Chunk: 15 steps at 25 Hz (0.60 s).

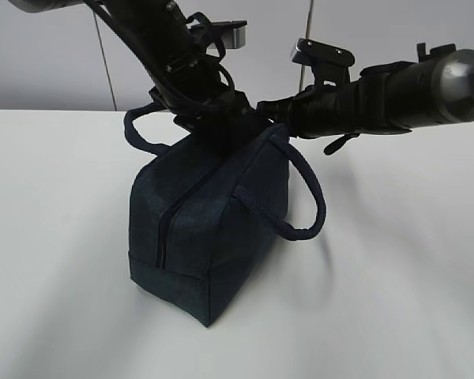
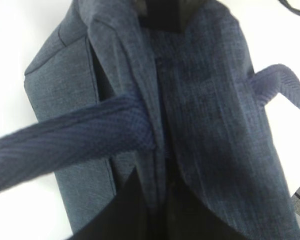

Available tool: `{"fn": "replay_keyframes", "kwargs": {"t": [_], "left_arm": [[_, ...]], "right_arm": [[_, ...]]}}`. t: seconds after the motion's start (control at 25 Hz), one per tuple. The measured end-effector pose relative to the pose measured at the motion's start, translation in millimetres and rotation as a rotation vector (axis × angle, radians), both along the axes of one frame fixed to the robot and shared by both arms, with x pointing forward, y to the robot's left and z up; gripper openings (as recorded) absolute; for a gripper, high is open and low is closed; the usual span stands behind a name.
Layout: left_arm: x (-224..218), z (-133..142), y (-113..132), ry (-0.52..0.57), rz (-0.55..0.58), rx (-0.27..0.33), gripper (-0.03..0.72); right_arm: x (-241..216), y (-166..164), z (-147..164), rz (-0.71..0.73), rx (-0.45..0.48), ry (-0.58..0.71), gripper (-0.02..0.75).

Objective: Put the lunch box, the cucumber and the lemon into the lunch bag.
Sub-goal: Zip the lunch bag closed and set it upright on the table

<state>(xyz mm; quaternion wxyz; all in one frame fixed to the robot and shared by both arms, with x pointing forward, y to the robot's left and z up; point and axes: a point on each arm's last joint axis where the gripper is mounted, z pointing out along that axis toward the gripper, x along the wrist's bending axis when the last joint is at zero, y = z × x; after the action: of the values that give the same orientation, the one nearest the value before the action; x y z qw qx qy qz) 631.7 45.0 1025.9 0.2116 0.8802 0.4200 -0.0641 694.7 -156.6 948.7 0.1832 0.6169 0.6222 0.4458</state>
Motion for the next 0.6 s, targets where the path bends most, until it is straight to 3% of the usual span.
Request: {"fn": "replay_keyframes", "kwargs": {"t": [0.28, 0.6], "left_arm": [[0.1, -0.1, 0.1, -0.004, -0.007, 0.002, -0.012], [0.0, -0.1, 0.3, -0.005, -0.011, 0.005, -0.012]], "right_arm": [[0.8, 2.6, -11.3, 0.0, 0.086, 0.046, 0.0], [0.8, 2.8, -11.2, -0.003, 0.093, 0.049, 0.0]]}}
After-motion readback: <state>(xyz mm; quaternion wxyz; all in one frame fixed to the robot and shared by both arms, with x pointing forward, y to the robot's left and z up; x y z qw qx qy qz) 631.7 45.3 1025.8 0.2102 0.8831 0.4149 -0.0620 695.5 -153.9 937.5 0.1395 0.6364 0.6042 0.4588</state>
